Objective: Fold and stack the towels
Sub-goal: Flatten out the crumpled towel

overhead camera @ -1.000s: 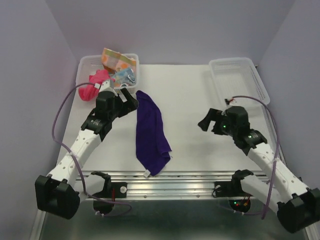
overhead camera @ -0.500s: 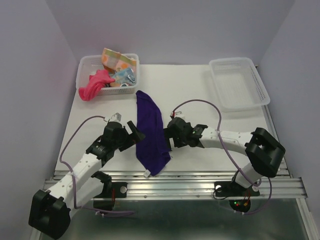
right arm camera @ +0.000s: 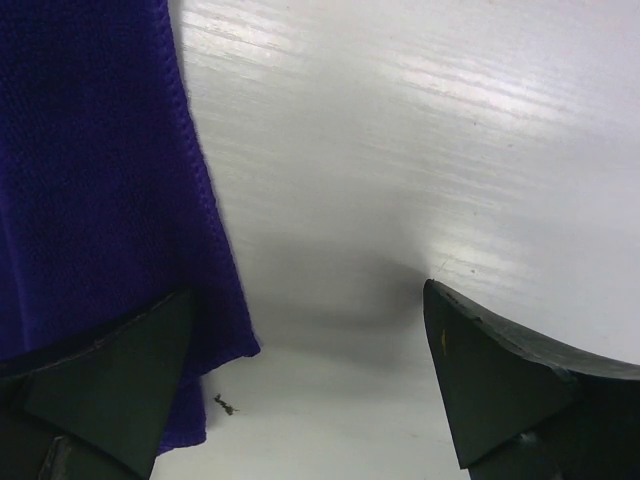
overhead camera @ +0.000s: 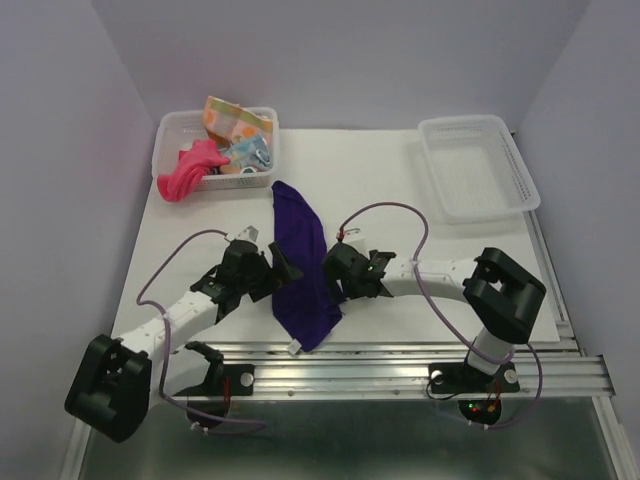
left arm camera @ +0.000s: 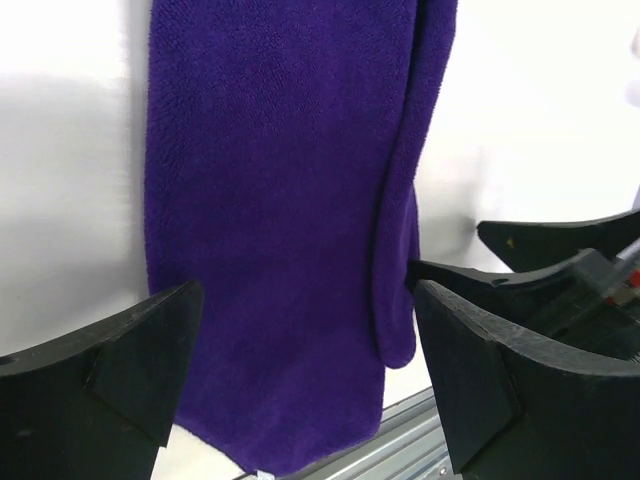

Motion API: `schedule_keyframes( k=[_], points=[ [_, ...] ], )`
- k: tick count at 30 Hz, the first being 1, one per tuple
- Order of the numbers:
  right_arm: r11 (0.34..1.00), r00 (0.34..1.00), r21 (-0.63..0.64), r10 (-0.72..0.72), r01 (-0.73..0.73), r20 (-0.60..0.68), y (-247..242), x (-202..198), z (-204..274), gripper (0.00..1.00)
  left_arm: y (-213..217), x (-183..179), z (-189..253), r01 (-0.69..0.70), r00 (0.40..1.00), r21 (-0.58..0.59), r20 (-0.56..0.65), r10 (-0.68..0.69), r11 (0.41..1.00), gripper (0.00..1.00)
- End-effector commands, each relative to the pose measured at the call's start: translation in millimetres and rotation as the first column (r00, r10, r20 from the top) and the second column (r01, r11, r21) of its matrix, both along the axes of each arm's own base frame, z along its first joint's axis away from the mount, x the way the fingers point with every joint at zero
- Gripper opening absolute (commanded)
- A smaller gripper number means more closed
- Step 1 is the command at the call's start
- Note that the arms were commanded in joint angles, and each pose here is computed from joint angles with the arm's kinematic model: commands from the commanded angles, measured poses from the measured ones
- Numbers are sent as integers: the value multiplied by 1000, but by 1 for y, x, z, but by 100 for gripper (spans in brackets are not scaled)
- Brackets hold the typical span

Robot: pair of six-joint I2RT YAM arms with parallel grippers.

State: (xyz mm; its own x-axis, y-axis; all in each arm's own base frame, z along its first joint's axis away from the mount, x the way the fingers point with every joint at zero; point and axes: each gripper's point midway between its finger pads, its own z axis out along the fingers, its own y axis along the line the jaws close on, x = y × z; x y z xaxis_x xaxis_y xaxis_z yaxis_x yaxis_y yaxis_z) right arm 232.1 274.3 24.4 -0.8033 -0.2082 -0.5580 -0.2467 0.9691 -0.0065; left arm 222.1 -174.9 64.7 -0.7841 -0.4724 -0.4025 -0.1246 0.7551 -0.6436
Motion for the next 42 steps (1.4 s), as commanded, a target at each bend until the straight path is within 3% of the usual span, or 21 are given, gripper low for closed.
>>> schedule_keyframes(
  k=[1, 7, 15, 20, 24, 29, 34, 42],
  points=[
    [988, 992, -96, -114, 118, 48, -24, 5, -1, 100, -19, 21, 16, 62, 996, -20, 69, -60, 998, 99],
    [980, 983, -117, -152, 164, 102, -41, 7, 7, 100, -33, 38, -13, 115, 993, 29, 0, -115, 993, 99],
    [961, 970, -138, -228, 238, 85, -76, 17, -3, 88, -49, 76, -37, 170, 985, 115, -50, -166, 979, 99],
    [953, 956, -87, -286, 290, 64, -97, 26, -6, 80, -61, 101, -38, 203, 979, 142, -51, -198, 969, 99],
    [958, 959, -27, -283, 284, 33, -96, 29, -10, 77, -70, 110, -13, 218, 975, 126, 12, -221, 968, 99],
    [971, 973, 61, -230, 229, -1, -75, 29, -14, 60, -60, 81, 23, 174, 978, 155, 92, -189, 973, 99],
    [971, 972, 48, -233, 233, -21, -75, 28, -23, 41, -17, 16, -6, 103, 995, 214, -21, -101, 971, 99],
    [968, 976, 125, -216, 218, -33, -65, 25, -16, 12, 6, -54, -26, 82, 987, 166, -149, -58, 983, 99]
  ],
)
